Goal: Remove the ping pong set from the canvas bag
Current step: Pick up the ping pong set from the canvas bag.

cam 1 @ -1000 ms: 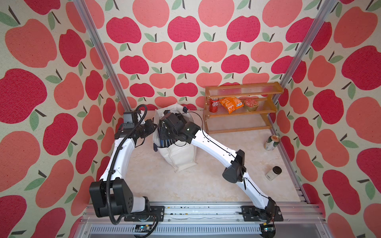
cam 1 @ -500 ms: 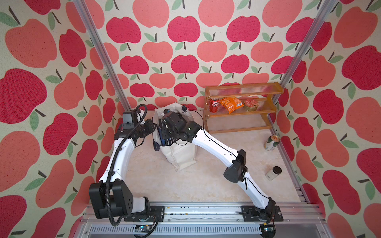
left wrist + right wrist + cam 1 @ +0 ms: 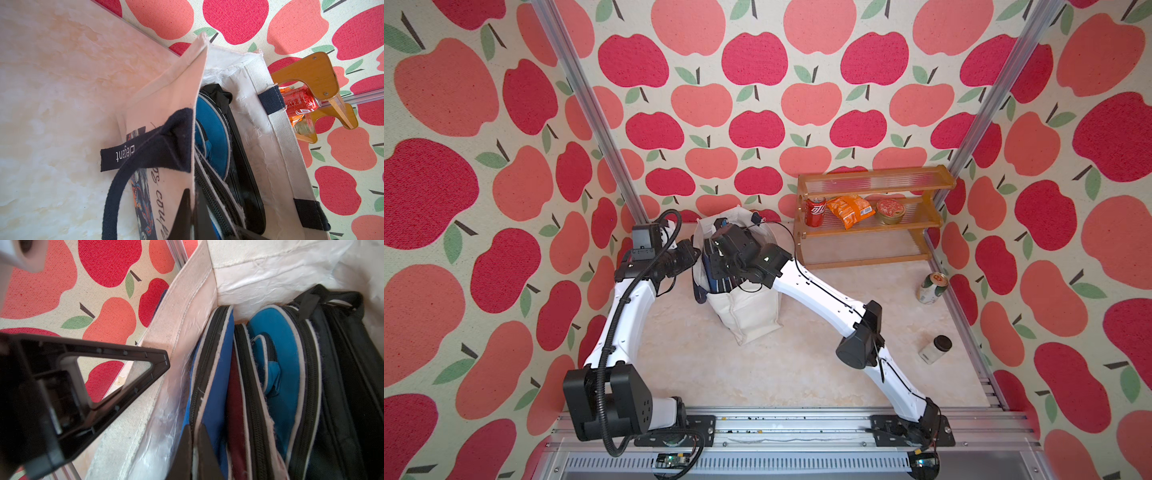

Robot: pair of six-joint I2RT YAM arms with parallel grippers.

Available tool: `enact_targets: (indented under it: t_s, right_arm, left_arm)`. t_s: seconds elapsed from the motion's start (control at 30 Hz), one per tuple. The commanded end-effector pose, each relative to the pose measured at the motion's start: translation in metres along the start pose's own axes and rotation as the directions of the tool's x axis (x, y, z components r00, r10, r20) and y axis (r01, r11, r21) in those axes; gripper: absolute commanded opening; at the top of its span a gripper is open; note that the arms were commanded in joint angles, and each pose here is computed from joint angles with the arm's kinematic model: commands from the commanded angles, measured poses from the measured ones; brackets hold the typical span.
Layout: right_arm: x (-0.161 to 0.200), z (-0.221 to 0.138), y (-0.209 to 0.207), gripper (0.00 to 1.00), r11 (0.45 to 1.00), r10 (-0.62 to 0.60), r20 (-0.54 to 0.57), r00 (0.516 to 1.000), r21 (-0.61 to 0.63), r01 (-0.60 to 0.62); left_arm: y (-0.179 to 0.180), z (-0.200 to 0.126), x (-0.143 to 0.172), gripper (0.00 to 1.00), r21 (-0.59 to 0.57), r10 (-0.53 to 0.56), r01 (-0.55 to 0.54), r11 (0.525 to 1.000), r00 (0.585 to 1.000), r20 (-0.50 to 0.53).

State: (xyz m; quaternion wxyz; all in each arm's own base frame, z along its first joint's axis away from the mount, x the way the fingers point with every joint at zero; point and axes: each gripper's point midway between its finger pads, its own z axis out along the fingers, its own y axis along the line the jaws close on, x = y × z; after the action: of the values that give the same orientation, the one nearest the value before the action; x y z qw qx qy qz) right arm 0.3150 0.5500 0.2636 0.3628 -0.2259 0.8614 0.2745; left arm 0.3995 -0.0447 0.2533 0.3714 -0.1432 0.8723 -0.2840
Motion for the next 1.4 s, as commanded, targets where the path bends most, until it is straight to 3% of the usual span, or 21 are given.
enact_targets:
  t_s: [0.0, 0.83, 1.37]
  right_arm:
    - [-0.15, -0.125, 0.028, 0.0, 0.987, 0.099, 0.483, 0.87, -0.157, -0.025]
    - [-0.174, -0.173, 0.045, 0.0, 0.977, 0.116, 0.568, 0.815, -0.215, 0.011]
    - [-0.173, -0.179, 0.037, 0.0, 0.982, 0.097, 0.576, 0.812, -0.189, 0.017]
  left_arm:
    - [-0.006, -0.004, -0.002, 0.0, 0.018, 0.04, -0.04, 0.999, 0.999, 0.014]
    - [0.004, 0.005, 0.001, 0.0, -0.002, 0.027, -0.027, 1.0, 1.0, -0.006]
    - [0.008, 0.007, 0.004, 0.0, -0.012, 0.024, -0.024, 1.0, 1.0, -0.017]
